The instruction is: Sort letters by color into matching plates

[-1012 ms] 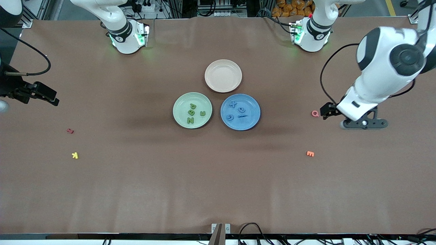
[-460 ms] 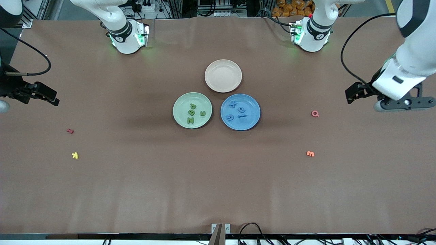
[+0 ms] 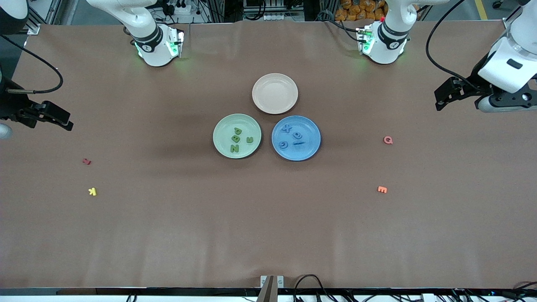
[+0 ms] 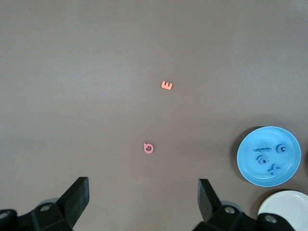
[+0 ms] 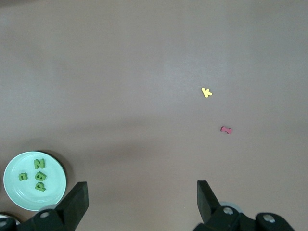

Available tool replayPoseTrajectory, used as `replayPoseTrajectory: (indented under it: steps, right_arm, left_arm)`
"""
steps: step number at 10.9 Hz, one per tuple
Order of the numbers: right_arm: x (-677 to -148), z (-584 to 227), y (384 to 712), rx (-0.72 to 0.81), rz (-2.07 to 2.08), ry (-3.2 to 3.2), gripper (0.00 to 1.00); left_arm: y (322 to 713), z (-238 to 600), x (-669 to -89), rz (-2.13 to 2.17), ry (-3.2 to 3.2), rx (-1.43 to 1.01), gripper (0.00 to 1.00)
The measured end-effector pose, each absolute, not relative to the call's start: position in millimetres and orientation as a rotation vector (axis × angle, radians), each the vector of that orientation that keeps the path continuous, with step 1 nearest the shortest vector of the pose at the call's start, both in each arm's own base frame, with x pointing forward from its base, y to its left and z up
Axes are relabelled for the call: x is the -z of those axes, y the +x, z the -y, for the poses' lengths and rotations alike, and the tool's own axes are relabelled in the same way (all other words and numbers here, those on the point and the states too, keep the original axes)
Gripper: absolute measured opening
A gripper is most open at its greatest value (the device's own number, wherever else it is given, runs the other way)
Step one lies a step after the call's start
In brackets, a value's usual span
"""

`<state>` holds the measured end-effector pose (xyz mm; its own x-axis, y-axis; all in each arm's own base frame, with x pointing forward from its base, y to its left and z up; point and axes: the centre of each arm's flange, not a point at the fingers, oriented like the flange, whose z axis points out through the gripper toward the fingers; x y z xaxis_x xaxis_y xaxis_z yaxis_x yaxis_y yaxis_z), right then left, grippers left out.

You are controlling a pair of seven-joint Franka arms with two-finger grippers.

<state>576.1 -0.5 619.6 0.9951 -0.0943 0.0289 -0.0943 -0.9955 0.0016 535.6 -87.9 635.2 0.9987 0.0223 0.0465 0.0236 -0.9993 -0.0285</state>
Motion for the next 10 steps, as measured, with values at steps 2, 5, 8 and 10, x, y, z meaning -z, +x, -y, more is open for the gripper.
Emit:
replayPoseTrajectory:
  steps: [2, 5, 8, 10]
  right_arm:
    - [-620, 1, 576, -0.045, 0.148, 3.135, 1.0]
    - [-620, 1, 576, -0.045, 0.148, 3.135, 1.0]
    - [-620, 1, 576, -0.045, 0.148, 3.135, 1.0]
    - [-620, 1, 576, -0.045, 0.149, 3.135, 1.0]
  left_arm:
    - [536, 83, -637, 0.054, -3.116, 0.072, 1.0]
    - [536, 81, -638, 0.063, -3.117, 0.073, 1.0]
    - [538, 71, -636, 0.091, -3.116, 0.069, 1.0]
    - [541, 60, -633, 0.123, -3.115, 0.058, 1.0]
